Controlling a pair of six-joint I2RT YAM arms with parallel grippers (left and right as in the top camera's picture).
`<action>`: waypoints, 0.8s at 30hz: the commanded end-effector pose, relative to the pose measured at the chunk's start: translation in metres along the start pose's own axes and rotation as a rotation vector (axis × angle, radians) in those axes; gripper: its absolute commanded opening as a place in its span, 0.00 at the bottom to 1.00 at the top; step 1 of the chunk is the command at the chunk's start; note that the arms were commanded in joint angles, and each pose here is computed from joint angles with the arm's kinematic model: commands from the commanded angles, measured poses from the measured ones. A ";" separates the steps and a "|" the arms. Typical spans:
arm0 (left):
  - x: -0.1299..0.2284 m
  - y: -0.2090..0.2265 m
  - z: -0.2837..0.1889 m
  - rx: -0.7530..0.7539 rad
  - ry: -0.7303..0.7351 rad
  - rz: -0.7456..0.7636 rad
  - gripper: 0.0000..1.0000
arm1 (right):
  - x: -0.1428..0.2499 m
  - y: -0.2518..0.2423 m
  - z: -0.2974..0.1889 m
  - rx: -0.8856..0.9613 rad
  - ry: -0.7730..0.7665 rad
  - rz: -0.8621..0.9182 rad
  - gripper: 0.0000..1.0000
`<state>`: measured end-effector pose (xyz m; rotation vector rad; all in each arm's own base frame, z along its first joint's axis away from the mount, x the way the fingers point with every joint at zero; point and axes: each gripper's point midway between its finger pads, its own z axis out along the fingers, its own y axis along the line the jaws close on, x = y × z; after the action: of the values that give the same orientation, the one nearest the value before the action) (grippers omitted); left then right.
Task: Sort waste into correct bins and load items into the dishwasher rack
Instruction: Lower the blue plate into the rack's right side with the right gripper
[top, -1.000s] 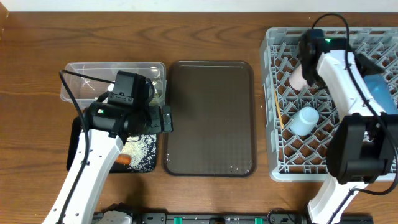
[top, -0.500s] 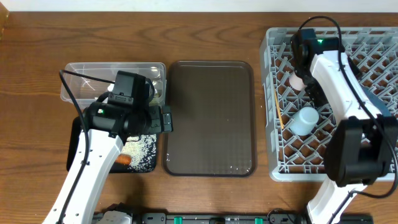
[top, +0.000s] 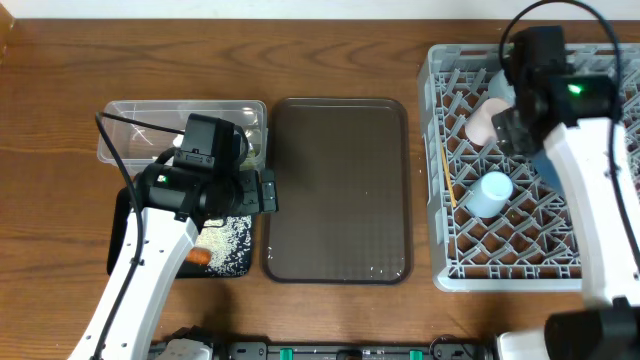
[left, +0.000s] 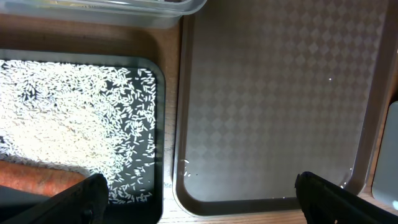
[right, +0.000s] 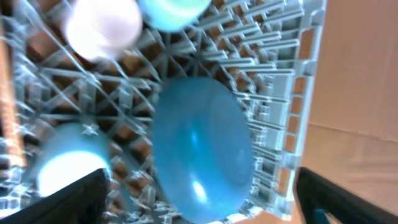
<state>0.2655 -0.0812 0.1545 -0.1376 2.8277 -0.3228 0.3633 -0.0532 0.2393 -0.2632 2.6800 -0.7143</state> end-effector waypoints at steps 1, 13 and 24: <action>-0.003 0.002 -0.002 -0.012 -0.011 -0.001 0.98 | 0.002 -0.004 -0.002 -0.111 -0.036 0.172 0.72; -0.003 0.002 -0.002 -0.012 -0.011 -0.001 0.98 | 0.041 -0.052 0.038 -0.294 0.065 0.648 0.06; -0.003 0.002 -0.002 -0.012 -0.011 -0.001 0.98 | 0.092 -0.055 0.085 -0.269 0.211 0.818 0.04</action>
<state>0.2654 -0.0812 0.1544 -0.1372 2.8280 -0.3220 0.3258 -0.1577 0.1920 0.7481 2.6871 -0.1566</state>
